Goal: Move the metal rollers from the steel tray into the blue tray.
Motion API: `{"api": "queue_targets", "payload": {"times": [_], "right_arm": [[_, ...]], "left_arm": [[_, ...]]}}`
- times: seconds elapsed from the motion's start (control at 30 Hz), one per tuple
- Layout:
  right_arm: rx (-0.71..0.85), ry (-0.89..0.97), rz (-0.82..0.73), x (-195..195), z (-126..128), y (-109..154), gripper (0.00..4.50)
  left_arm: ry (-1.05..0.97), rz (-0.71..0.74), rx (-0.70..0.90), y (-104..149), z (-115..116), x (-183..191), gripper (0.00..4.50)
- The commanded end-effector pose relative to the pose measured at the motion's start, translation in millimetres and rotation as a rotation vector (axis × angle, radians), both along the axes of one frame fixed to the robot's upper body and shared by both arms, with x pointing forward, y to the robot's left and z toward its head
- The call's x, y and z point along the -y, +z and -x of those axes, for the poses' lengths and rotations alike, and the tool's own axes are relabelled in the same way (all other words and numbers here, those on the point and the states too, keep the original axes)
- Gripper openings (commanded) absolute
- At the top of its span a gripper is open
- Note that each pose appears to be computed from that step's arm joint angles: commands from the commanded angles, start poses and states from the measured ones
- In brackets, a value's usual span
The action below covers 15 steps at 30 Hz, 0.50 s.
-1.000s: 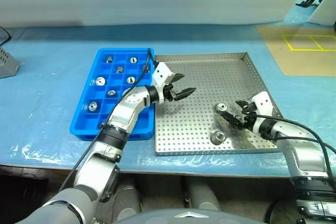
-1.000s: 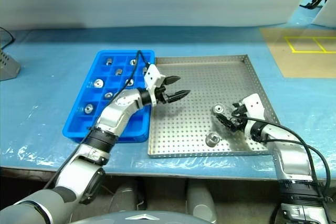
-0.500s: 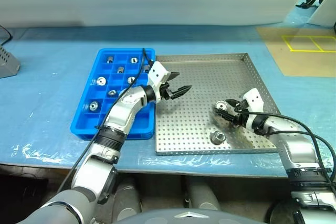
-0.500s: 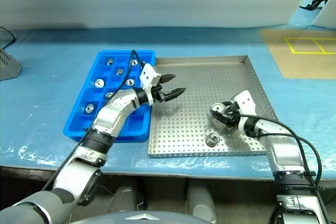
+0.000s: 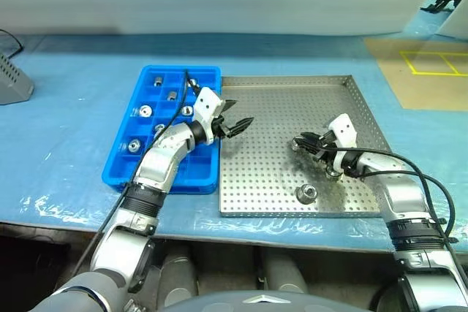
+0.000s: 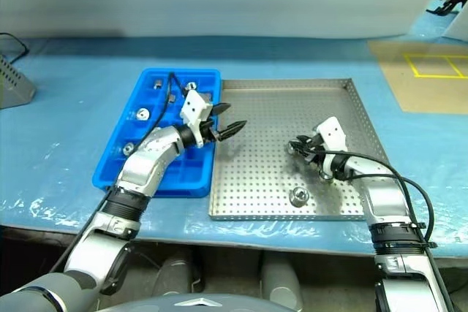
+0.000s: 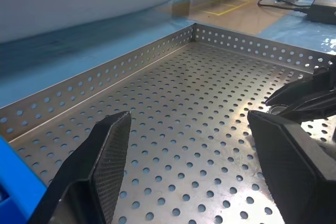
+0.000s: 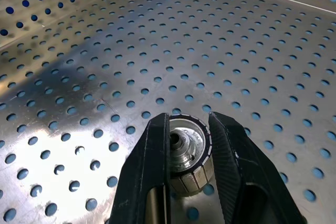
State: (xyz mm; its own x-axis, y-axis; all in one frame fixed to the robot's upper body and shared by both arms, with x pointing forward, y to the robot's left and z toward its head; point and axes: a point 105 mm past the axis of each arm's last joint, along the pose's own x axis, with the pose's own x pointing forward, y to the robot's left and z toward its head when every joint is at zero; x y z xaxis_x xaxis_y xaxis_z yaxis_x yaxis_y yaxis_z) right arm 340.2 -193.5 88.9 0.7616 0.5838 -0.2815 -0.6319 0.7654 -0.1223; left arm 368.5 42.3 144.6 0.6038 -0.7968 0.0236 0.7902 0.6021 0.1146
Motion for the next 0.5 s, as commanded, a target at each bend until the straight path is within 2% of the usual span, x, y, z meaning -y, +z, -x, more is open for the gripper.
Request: {"api": "queue_targets", "payload": {"times": [0.03, 0.2, 0.5], "right_arm": [[0.059, 0.036, -0.009, -7.8, -3.1, 13.6, 0.68], [0.096, 0.076, -0.043, -18.3, -3.0, 24.3, 0.68], [0.257, 0.23, -0.22, -59.3, 3.8, 84.2, 0.68]], "left_arm": [[0.02, 0.017, 0.048, 13.5, 1.3, -5.5, 3.74], [0.044, 0.015, 0.054, 14.8, 0.9, -11.8, 3.74], [0.109, 0.038, 0.095, 32.3, 11.1, -39.7, 3.74]]}}
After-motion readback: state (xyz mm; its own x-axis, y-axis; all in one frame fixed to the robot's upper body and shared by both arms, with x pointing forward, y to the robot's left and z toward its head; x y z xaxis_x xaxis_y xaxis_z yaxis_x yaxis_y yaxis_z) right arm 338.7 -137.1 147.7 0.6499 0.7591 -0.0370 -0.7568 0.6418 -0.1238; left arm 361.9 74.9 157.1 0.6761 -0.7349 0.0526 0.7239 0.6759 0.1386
